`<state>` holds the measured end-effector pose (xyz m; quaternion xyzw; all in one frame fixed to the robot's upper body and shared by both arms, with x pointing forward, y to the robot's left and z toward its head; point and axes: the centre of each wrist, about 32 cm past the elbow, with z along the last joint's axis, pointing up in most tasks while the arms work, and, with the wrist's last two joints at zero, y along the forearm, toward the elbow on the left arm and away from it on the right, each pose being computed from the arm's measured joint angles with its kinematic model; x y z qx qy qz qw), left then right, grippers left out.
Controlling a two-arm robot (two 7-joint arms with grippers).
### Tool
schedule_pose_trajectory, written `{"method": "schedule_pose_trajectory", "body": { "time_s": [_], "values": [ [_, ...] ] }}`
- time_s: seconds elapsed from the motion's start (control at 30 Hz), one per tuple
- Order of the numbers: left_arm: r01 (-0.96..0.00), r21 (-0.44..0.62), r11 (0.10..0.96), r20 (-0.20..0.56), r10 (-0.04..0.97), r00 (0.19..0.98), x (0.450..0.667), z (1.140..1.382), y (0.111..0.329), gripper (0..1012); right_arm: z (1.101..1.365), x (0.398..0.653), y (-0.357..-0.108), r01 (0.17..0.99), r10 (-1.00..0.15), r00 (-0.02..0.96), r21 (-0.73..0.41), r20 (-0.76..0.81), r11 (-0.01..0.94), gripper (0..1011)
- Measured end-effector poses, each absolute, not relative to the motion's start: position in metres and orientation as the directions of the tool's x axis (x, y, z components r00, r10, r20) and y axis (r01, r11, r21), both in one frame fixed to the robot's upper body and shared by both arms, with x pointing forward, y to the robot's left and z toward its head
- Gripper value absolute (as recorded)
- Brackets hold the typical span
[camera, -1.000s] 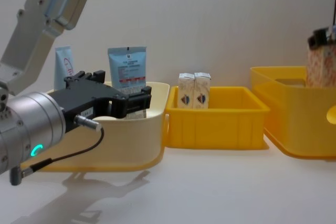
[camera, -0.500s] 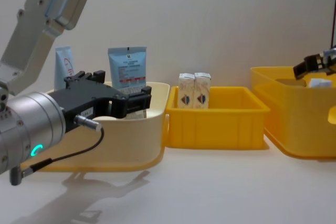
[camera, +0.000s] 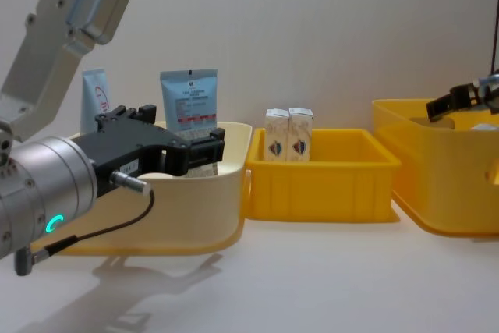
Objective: Bimanual collaborative sorting of washing and personal care products
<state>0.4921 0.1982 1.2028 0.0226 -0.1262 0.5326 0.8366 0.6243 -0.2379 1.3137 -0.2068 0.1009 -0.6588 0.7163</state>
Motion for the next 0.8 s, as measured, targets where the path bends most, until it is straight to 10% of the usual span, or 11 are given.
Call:
{"method": "schedule_pose_trajectory", "body": {
  "time_s": [0.8],
  "values": [
    [-0.896, -0.093, 0.435, 0.236, 0.884, 0.404, 0.494, 1.203, 0.200, 1002, 1.328, 0.588, -0.243, 0.987, -0.981, 0.092, -0.147, 0.170, 0.067, 1001]
  ]
}}
